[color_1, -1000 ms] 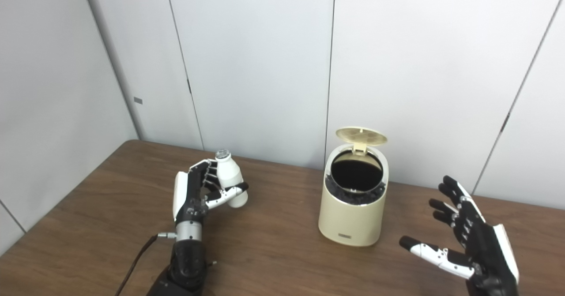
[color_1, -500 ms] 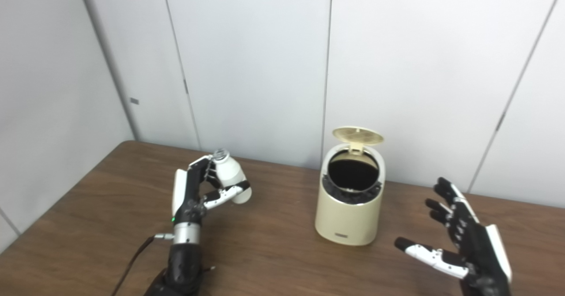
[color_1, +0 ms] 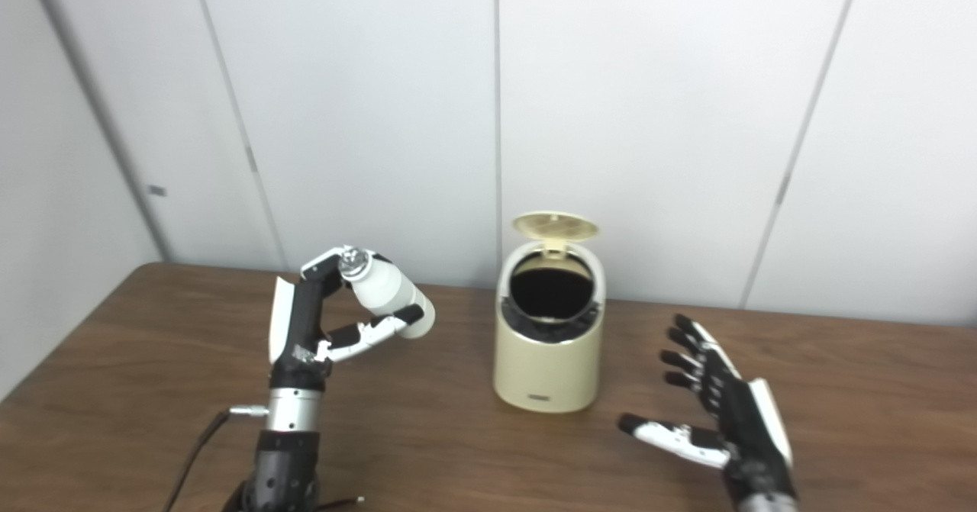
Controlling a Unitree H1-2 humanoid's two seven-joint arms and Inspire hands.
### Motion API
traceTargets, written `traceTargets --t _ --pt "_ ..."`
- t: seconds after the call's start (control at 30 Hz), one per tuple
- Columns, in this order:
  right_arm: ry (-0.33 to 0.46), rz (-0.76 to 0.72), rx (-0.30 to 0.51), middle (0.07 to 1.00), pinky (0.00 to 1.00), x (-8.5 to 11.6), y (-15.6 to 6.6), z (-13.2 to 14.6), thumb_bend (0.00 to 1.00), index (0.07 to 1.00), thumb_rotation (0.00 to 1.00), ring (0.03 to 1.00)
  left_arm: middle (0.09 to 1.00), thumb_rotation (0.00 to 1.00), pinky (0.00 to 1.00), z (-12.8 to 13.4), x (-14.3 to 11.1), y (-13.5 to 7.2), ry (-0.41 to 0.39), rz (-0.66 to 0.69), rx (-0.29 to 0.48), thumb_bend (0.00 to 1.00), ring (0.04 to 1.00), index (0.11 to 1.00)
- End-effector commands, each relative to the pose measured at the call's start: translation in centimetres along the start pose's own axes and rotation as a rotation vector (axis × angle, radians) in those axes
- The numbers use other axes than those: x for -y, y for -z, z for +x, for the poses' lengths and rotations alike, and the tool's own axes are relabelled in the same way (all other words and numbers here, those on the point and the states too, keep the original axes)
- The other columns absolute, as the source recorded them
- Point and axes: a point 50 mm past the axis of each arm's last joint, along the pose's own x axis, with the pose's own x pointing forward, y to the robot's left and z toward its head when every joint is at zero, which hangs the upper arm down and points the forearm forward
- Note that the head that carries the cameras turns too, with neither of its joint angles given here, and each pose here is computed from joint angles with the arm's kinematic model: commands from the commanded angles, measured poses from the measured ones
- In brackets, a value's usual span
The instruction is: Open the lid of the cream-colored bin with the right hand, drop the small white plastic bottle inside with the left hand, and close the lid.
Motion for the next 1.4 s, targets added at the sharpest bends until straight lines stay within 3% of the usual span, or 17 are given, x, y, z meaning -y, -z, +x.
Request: traceTargets --t 0.0,0.37,0.63,1.03,1.37 --pt "0.01 -0.012 0.113 0.882 0.74 -0.3 -2.0 1.3 0.81 0.882 0.17 0.814 0.492 0.0 0.37 3.1 0.9 -3.3 0.007 -0.04 0.128 0.5 0.429 0.502" --pt "0.027 -0.019 0.109 0.884 0.72 -1.4 -1.7 1.8 0.85 0.883 0.23 0.797 0.483 0.0 0.34 7.0 4.2 -6.9 0.084 -0.085 0.242 0.5 0.411 0.519" --pt "0.04 -0.004 0.116 0.888 0.72 -2.0 -1.5 2.3 0.85 0.887 0.22 0.797 0.481 0.0 0.33 8.6 6.1 -7.6 0.108 -0.061 0.32 0.5 0.404 0.525" --pt "0.057 0.017 0.127 0.89 0.73 -2.2 -1.9 2.3 0.86 0.886 0.24 0.808 0.479 0.0 0.36 8.4 8.2 -5.7 0.112 0.025 0.362 0.5 0.404 0.512" --pt "0.068 0.017 0.138 0.879 0.72 -2.0 -2.0 2.4 0.87 0.876 0.24 0.792 0.47 0.0 0.33 7.7 8.8 -4.0 0.115 0.111 0.395 0.5 0.39 0.519"
